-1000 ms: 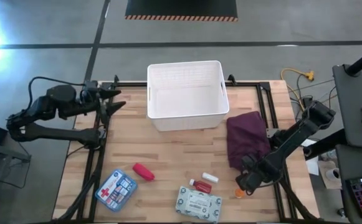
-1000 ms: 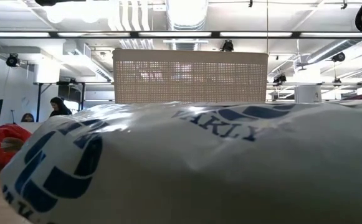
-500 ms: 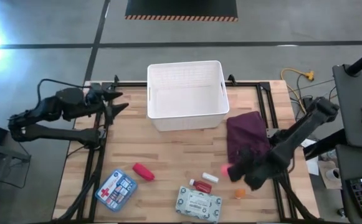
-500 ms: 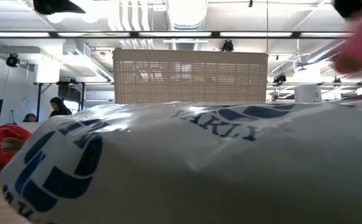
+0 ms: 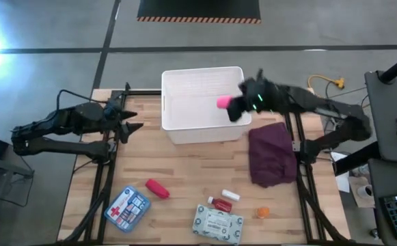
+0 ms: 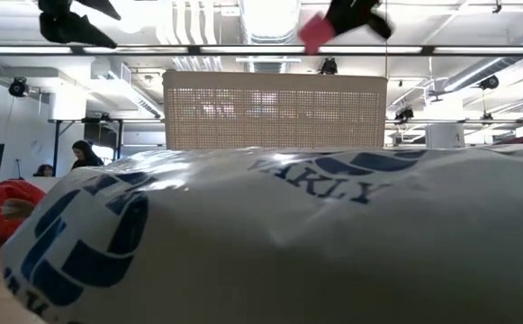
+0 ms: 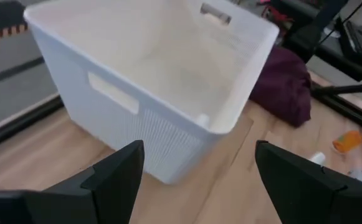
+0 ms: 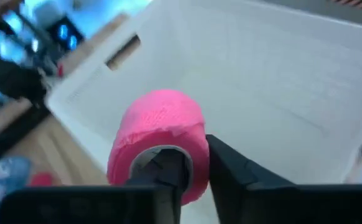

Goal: Pick & place medical supplies in basket/bin
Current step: Put the pink bandage into the white bin, then put the red bandage into the white bin

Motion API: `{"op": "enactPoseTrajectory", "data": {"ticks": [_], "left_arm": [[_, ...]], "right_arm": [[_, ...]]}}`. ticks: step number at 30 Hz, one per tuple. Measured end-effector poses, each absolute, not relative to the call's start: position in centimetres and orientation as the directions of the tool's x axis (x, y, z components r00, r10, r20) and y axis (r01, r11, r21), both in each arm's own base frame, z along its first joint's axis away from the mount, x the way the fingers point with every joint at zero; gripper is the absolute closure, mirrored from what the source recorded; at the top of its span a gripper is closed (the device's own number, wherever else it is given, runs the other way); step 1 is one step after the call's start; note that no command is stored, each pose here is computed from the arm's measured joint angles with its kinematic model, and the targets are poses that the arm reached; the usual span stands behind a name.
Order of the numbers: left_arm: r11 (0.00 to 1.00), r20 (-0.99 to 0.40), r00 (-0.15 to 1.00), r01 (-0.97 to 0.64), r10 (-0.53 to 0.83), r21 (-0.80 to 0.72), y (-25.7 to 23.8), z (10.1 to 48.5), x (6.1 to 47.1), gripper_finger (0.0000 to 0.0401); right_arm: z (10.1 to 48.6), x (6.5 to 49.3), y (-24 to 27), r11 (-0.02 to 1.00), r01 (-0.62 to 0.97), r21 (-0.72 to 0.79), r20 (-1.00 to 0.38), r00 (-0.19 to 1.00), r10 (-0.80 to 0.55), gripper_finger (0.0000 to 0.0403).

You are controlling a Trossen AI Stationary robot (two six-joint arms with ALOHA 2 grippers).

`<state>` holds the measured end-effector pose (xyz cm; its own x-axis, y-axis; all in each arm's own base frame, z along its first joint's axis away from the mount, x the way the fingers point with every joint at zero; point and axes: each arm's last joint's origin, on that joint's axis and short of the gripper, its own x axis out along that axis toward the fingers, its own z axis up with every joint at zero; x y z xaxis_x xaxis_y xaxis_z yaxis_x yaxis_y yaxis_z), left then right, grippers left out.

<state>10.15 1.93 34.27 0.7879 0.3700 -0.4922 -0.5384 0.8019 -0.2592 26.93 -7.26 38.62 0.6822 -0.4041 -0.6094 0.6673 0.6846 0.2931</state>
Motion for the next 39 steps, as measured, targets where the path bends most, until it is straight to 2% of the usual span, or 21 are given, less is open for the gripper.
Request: {"op": "enactPoseTrajectory", "data": {"ticks": [3, 8, 12, 15, 19, 22, 28, 34, 39], "left_arm": [[0.79, -0.516, 0.784, -0.539, 0.345, -0.29, 1.7, 34.0, 9.6, 0.0111], [0.842, -0.546, 0.819, -0.414, 0.178, -0.346, 1.0, 33.3, 9.4, 0.0111], [0.901, -0.585, 0.809, -0.209, -0.058, -0.379, 0.2, 32.0, 10.2, 0.0115], [0.903, -0.639, 0.73, -0.073, -0.241, -0.424, -0.5, 29.9, 11.5, 0.0125], [0.925, -0.741, 0.59, 0.025, -0.321, -0.38, -1.3, 26.5, 13.2, 0.0139], [0.933, -0.764, 0.546, 0.106, -0.343, -0.343, -2.0, 24.9, 14.8, 0.0151], [0.917, -0.799, 0.465, 0.299, -0.383, -0.265, -4.1, 23.1, 17.2, 0.0158], [0.92, -0.875, 0.401, 0.374, -0.271, -0.113, -6.0, 20.8, 18.7, 0.015], [0.901, -0.882, 0.373, 0.417, -0.289, -0.119, -7.8, 19.8, 19.7, 0.0133]], "right_arm": [[37.4, 28.4, -10.8, 0.702, 0.657, 0.276, -0.669, 0.656, -0.351, 0.0287], [36.1, 30.8, -13.3, 0.735, 0.638, 0.229, -0.704, 0.63, -0.327, 0.0171], [37.0, 32.6, -12.3, 0.833, 0.534, 0.144, -0.683, 0.663, -0.306, 0.0098], [38.7, 33.1, -10.0, 0.896, 0.443, 0.039, -0.667, 0.679, -0.307, 0.0066], [39.6, 32.8, -7.0, 0.902, 0.403, -0.155, -0.695, 0.605, -0.39, 0.0046], [40.3, 31.5, -4.9, 0.876, 0.403, -0.263, -0.709, 0.535, -0.459, 0.0042], [40.8, 29.2, -1.9, 0.873, 0.428, -0.235, -0.772, 0.464, -0.435, 0.0041], [40.5, 28.3, -0.6, 0.87, 0.432, -0.239, -0.799, 0.422, -0.429, 0.0041], [40.3, 28.0, -0.6, 0.846, 0.45, -0.285, -0.795, 0.382, -0.471, 0.0043]]}}
